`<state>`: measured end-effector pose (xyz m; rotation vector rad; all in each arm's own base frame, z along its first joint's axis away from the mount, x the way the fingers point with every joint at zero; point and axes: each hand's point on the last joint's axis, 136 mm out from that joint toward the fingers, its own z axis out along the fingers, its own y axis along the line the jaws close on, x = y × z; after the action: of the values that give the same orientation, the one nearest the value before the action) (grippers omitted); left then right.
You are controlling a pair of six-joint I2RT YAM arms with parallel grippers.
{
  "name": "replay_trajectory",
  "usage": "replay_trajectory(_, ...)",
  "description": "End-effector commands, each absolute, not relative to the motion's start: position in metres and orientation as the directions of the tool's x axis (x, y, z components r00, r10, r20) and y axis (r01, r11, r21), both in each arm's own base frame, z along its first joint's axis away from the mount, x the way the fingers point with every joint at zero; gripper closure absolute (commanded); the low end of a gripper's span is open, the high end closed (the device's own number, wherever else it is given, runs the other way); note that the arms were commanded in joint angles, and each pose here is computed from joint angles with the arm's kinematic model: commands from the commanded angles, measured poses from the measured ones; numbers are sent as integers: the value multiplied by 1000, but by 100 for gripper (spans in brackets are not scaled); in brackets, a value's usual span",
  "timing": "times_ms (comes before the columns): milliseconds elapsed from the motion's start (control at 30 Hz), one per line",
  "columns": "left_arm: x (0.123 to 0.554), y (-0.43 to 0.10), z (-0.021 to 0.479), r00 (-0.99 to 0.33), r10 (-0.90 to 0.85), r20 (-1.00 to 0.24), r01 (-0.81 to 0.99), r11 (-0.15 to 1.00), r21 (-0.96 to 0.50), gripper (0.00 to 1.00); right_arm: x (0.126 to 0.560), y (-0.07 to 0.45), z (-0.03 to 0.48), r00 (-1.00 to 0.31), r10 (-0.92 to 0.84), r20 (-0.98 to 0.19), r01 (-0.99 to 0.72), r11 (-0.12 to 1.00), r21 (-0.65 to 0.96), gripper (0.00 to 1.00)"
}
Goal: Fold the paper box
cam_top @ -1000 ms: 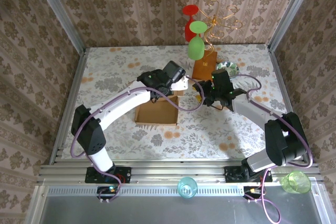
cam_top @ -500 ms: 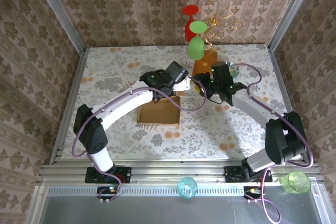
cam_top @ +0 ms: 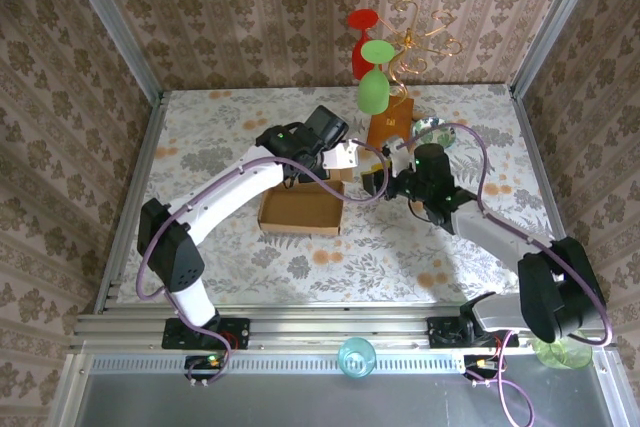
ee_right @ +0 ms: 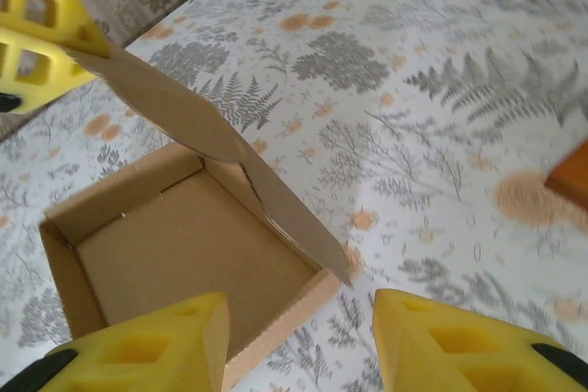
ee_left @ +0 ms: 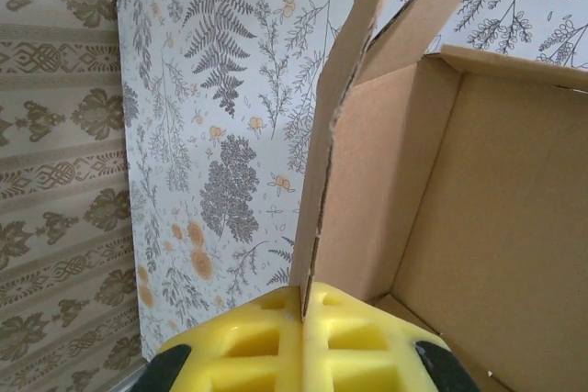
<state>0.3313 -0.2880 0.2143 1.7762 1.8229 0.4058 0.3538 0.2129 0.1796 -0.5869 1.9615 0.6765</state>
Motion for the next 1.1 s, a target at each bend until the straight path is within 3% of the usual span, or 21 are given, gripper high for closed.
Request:
replay_trajectory(0, 325, -287, 221, 44, 978, -204, 834, 76, 546, 100, 359, 232, 185, -306, -254, -918, -747, 661, 66, 54)
replay_trajectory(267, 325, -290, 229, 48, 973, -226, 833, 86, 546, 100, 376, 253, 180, -269, -313, -911, -761, 648, 2, 51)
replay_trajectory(567, 323, -289, 235, 52, 969, -241, 831, 92, 549, 100, 390, 261, 171, -262, -350, -899, -749, 661, -39, 57)
replay_trajectory(800, 322, -288, 239, 57, 968, -244, 829, 90, 552, 100, 393, 261, 182, -226, -335, -915, -746, 664, -59, 51)
replay_trajectory(1067, 324, -289, 243, 50, 961, -273, 831, 112, 545, 100, 392, 272, 179, -252, -311, -917, -767, 642, -7, 63)
